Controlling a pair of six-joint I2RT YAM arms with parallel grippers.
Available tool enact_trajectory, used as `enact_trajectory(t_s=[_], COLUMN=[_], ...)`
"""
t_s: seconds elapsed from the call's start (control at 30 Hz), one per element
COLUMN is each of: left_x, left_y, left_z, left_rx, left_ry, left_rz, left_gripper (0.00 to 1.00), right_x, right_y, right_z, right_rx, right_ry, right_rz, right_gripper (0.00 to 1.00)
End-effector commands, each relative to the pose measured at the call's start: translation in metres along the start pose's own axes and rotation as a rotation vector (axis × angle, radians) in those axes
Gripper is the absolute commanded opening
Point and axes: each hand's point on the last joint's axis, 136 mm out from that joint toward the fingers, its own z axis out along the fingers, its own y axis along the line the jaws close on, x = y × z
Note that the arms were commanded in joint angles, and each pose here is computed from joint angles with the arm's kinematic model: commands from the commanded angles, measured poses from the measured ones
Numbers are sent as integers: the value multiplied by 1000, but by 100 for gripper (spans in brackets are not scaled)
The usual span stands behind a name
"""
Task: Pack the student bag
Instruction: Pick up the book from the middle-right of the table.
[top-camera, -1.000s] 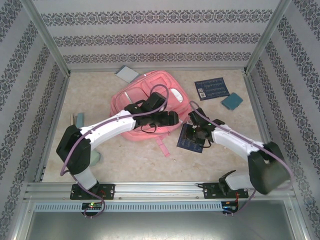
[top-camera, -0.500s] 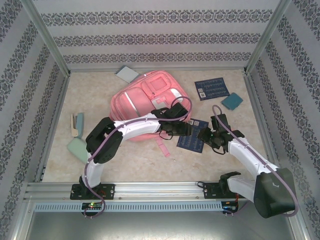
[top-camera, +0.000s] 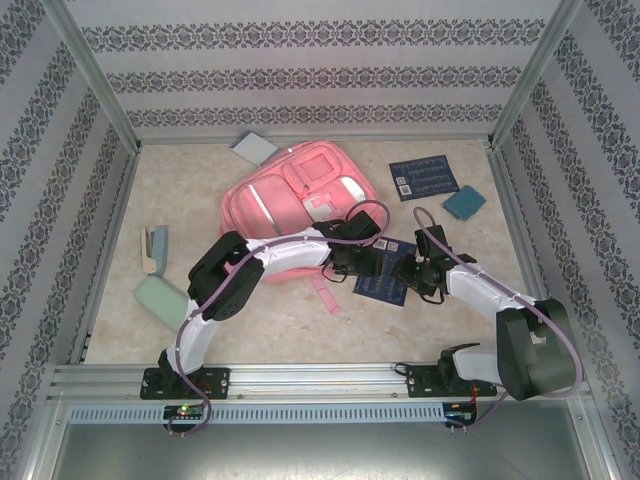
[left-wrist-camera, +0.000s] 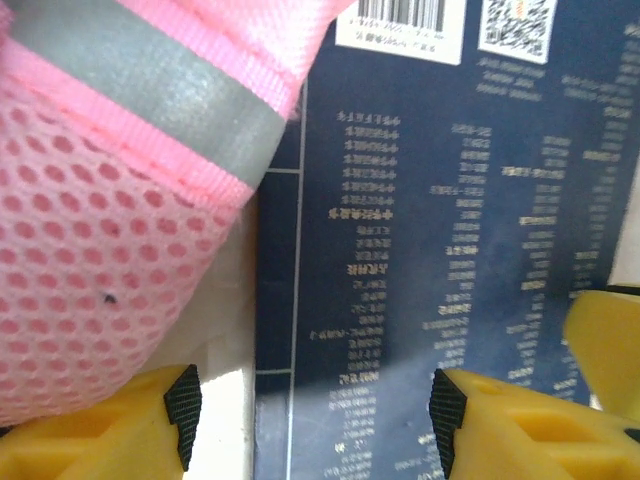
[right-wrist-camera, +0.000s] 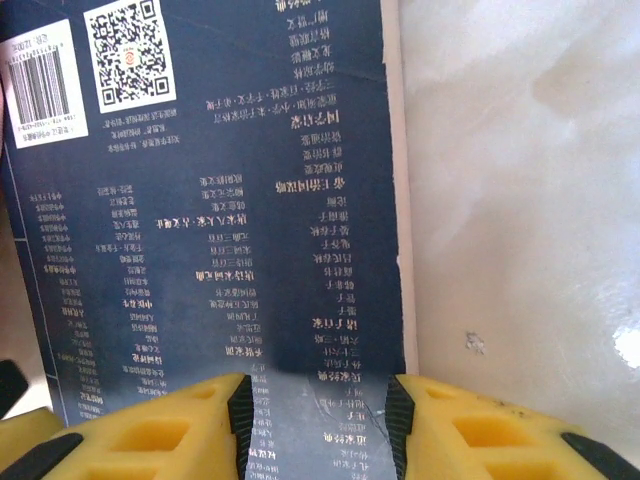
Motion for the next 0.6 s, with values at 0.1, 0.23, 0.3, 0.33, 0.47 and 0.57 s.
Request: enact_trajectory(t_s=[0.1, 0.23, 0.3, 0.33, 0.47, 0.57], left_x=[5, 7, 8, 7, 5, 3], left_y=[9, 10, 9, 8, 0, -4], left_z=[12, 15, 16, 15, 12, 10], left_rx=[-55, -53, -48, -44, -17, 1], left_ry=[23, 36, 35, 35, 35, 31], left_rz=[30, 27, 27, 28, 34, 39], left_gripper=[65, 64, 64, 64, 63, 63], right_x=[-4, -8, -9, -10, -7, -5], right_y=[-15, -10, -10, -10, -16, -19], right_z=[6, -2, -6, -7, 0, 1], right_rx=[90, 81, 85, 84, 117, 148], right_ry=[1, -12, -22, -23, 21, 38], right_rz=[18, 14, 16, 16, 25, 26], right_gripper=[43, 43, 44, 45, 44, 42])
